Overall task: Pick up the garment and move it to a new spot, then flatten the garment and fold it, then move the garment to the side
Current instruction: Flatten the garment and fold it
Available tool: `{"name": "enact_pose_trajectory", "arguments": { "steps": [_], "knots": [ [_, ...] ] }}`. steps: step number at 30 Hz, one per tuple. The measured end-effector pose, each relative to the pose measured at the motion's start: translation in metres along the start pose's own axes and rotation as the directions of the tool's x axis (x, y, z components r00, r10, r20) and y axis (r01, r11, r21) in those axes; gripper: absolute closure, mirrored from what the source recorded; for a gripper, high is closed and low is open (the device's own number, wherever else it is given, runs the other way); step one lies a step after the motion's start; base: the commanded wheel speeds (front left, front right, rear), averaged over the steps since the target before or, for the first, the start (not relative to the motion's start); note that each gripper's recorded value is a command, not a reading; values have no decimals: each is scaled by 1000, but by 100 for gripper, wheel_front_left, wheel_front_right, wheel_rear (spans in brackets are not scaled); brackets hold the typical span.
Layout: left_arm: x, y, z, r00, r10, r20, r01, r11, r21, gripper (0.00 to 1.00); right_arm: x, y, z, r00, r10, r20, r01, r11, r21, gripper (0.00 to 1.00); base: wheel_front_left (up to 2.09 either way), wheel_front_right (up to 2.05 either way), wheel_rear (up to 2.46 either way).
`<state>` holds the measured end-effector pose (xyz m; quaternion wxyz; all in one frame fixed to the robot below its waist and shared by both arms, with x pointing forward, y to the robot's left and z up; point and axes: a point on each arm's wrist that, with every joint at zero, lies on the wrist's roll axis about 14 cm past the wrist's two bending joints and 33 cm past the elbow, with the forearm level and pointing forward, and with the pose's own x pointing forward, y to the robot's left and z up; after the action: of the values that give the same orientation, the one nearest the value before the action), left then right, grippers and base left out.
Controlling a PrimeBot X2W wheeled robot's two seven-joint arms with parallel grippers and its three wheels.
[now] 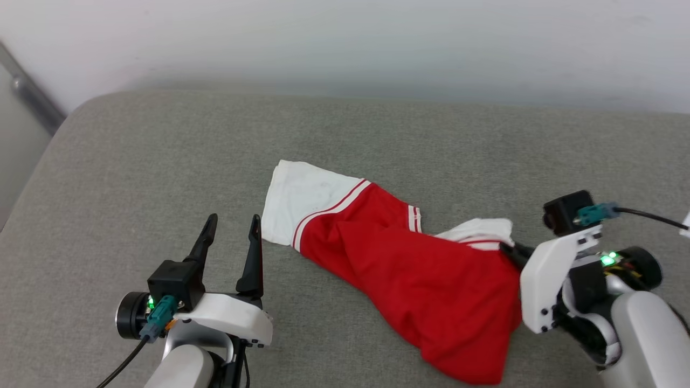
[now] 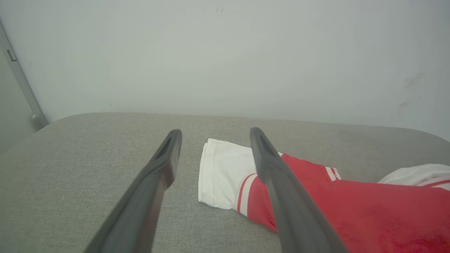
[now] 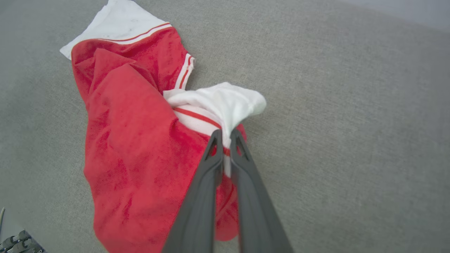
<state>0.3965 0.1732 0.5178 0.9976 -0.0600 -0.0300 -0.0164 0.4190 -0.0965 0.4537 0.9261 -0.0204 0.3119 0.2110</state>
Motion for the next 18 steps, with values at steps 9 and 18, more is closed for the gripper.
{"name": "enact_pose_trajectory", "arguments": {
  "steps": [9,18],
  "knots": [
    [6,-14,6,999,-37,20,38,999,-10,0,-55,-84,19,938,-294,184,278,954,112,100,0,0,0],
    [4,-21,1,999,-49,-2,49,998,-30,0,-76,-106,-125,900,-426,-89,428,829,359,54,0,0,0]
  ]
}}
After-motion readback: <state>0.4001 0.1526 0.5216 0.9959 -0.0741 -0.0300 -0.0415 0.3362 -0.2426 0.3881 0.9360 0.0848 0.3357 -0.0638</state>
